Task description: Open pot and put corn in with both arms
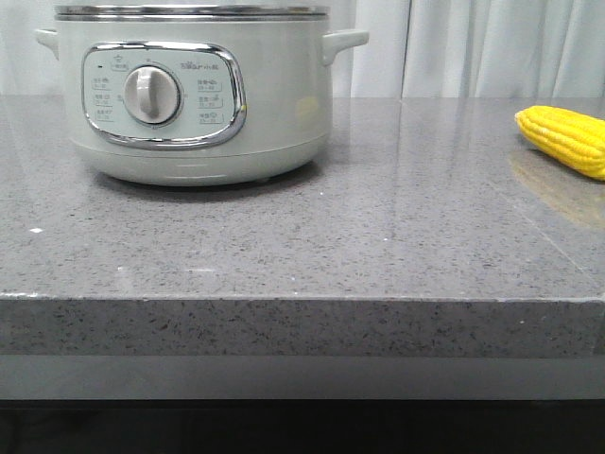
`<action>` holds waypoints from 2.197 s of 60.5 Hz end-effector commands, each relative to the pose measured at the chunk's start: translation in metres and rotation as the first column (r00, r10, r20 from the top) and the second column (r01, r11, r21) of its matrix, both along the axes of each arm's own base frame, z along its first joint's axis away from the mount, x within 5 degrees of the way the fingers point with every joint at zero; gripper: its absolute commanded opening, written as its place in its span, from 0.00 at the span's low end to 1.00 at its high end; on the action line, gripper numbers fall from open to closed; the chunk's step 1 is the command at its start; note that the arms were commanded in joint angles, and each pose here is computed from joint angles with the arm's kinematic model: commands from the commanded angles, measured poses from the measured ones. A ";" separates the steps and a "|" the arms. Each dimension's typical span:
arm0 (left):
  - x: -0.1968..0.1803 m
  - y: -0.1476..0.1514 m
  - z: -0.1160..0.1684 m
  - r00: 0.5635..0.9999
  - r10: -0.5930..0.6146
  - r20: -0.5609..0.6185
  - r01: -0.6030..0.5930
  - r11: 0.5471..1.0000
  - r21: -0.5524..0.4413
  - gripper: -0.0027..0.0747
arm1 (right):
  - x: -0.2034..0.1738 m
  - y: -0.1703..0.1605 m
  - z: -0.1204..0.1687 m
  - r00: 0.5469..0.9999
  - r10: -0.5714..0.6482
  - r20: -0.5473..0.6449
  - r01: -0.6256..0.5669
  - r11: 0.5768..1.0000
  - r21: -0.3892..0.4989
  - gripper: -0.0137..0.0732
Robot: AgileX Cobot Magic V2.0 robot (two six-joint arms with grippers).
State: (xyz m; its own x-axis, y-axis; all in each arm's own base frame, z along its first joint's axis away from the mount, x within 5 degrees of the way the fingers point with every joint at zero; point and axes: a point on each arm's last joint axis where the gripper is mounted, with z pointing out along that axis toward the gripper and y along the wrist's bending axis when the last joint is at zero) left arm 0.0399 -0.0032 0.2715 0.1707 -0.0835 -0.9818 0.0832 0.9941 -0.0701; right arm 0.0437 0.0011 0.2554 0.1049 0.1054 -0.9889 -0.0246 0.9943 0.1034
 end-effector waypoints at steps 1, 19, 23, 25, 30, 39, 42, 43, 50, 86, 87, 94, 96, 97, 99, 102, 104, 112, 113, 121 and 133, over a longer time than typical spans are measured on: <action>-0.012 0.001 0.044 0.997 -0.003 0.083 0.004 1.000 -0.013 0.01 | -0.011 0.000 0.041 0.996 -0.002 0.084 0.003 1.000 -0.019 0.08; -0.001 -0.002 0.113 0.994 -0.017 -0.113 0.019 1.000 0.012 0.01 | 0.001 0.001 0.122 0.997 0.009 -0.076 -0.011 1.000 -0.026 0.08; 0.007 -0.002 0.121 0.990 -0.016 -0.140 0.019 1.000 0.020 0.01 | 0.013 0.001 0.129 0.988 0.012 -0.157 -0.016 0.999 -0.027 0.08; 0.012 -0.003 0.123 0.988 -0.016 -0.152 0.020 1.000 0.021 0.01 | 0.017 0.001 0.132 0.983 0.013 -0.182 -0.018 0.999 -0.027 0.08; 0.024 -0.003 0.124 0.983 -0.016 -0.185 0.020 1.000 0.022 0.01 | 0.032 0.002 0.132 0.967 0.014 -0.256 -0.021 0.999 -0.027 0.08; 0.040 -0.004 0.118 0.969 -0.015 -0.248 0.022 0.999 0.025 0.01 | 0.055 0.002 0.121 0.935 0.014 -0.355 -0.025 0.999 -0.025 0.08; 0.044 -0.005 0.115 0.964 -0.015 -0.267 0.022 0.999 0.026 0.01 | 0.060 0.002 0.118 0.926 0.014 -0.376 -0.025 0.999 -0.025 0.08; 0.045 -0.005 0.114 0.962 -0.016 -0.273 0.023 0.999 0.024 0.01 | 0.063 0.002 0.118 0.923 0.014 -0.383 -0.025 0.999 -0.024 0.08; 0.053 -0.005 0.109 0.952 -0.015 -0.306 0.024 0.999 0.025 0.01 | 0.073 0.002 0.113 0.905 0.014 -0.424 -0.027 0.999 -0.023 0.08; 0.077 -0.005 0.105 0.945 0.011 -0.327 0.011 0.998 0.066 0.75 | 0.085 0.002 0.104 0.871 0.014 -0.491 -0.029 0.999 -0.024 0.85; 0.078 -0.005 0.105 0.945 0.008 -0.328 0.012 0.998 0.061 0.76 | 0.085 0.002 0.104 0.871 0.014 -0.491 -0.029 0.999 -0.024 0.88; 0.088 -0.008 0.105 0.947 -0.026 -0.320 0.029 1.000 0.005 0.74 | 0.085 0.002 0.104 0.871 0.014 -0.491 -0.029 0.999 -0.024 0.90; 0.091 -0.010 0.106 0.949 -0.035 -0.313 0.041 0.999 0.013 0.73 | 0.085 0.002 0.104 0.871 0.014 -0.491 -0.029 0.999 -0.024 0.90; 0.092 -0.011 0.108 0.949 -0.039 -0.312 0.046 0.999 0.016 0.73 | 0.085 0.002 0.104 0.871 0.014 -0.491 -0.029 0.999 -0.024 0.89; 0.096 -0.013 0.110 0.949 -0.050 -0.311 0.057 0.998 0.015 0.72 | 0.085 0.002 0.104 0.871 0.014 -0.491 -0.029 0.999 -0.024 0.89; 0.101 -0.016 0.113 0.950 -0.072 -0.303 0.080 0.997 0.015 0.71 | 0.085 0.002 0.104 0.871 0.014 -0.491 -0.029 0.999 -0.024 0.89; 0.105 -0.020 0.116 0.949 -0.090 -0.301 0.099 0.995 0.015 0.71 | 0.085 0.002 0.104 0.871 0.014 -0.490 -0.029 0.999 -0.024 0.89; 0.125 -0.036 0.127 0.941 -0.162 -0.297 0.175 0.984 0.018 0.71 | 0.085 0.002 0.104 0.872 0.014 -0.490 -0.029 0.999 -0.024 0.89; 0.128 -0.038 0.130 0.941 -0.169 -0.294 0.183 0.983 0.018 0.71 | 0.085 0.002 0.104 0.872 0.014 -0.489 -0.029 0.999 -0.024 0.89; 0.149 -0.056 0.138 0.932 -0.227 -0.282 0.242 0.970 0.019 0.71 | 0.085 0.002 0.105 0.874 0.014 -0.486 -0.029 0.999 -0.024 0.89; 0.185 -0.087 0.149 0.910 -0.299 -0.287 0.318 0.948 0.019 0.71 | 0.086 0.002 0.105 0.874 0.014 -0.485 -0.029 0.999 -0.024 0.89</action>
State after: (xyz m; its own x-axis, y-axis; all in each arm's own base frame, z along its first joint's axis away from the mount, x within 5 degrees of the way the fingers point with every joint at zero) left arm 0.2143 -0.0791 0.3949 -0.2514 0.0238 -0.9676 0.3427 0.9371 -0.0660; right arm 0.1252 0.0034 0.3456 -0.4772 0.0837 -0.8748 0.0083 0.9958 0.0907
